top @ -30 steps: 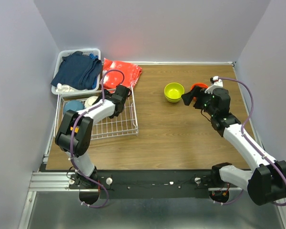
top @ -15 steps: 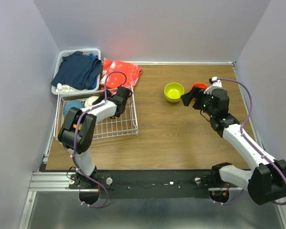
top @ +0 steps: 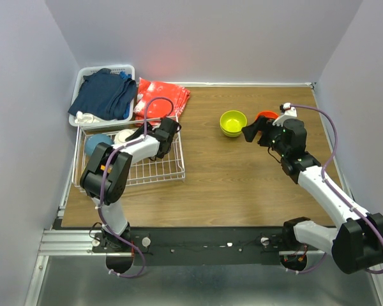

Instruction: Unload the bowls from the dish rack

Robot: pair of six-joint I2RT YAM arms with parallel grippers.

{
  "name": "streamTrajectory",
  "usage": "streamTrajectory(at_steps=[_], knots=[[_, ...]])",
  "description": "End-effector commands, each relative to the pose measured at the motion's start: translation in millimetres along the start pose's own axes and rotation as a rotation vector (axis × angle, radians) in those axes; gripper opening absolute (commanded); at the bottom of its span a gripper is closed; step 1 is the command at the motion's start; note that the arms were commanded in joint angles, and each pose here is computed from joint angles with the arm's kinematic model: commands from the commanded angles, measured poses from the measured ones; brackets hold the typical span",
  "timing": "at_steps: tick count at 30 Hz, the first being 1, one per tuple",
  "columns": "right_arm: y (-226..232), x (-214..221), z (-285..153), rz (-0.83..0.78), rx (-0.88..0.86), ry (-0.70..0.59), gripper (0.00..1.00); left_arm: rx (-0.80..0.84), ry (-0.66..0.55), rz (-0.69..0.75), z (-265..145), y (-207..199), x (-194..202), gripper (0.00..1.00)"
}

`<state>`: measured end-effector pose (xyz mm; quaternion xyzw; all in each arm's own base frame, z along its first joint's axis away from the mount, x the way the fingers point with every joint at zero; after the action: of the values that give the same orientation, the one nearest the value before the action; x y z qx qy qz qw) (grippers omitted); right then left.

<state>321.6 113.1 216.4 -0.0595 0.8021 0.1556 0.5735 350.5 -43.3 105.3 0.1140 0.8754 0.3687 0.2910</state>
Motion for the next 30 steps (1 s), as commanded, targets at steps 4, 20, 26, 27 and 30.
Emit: streamTrajectory(at_steps=[4,20,26,27,30], knots=[[-1,4,3,-0.011,0.01,-0.002,0.98,-0.002,-0.023,0.064,-28,-15,6,0.49],[1,8,9,-0.014,-0.008,0.026,0.98,0.045,-0.079,-0.016,-51,-6,-5,0.25],[15,8,12,-0.042,-0.129,0.04,0.98,0.11,-0.096,-0.133,-59,8,-14,0.15],[17,10,12,-0.043,-0.147,0.047,0.98,0.115,-0.089,-0.158,-57,12,-14,0.12],[26,13,15,-0.045,-0.216,0.065,0.98,0.167,-0.083,-0.257,-57,24,-18,0.07]])
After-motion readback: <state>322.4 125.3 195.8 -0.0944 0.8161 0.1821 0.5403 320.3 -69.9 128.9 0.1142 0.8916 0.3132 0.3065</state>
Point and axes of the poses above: each gripper's point midway between its finger pads, its own z axis out along the fingers, its own y axis along the line the jaws close on, x = y × z, the point moved 4 cm from there along -z, back along the fingers, and after that the axes turned 15 degrees about -z, right-handed, at the moved point
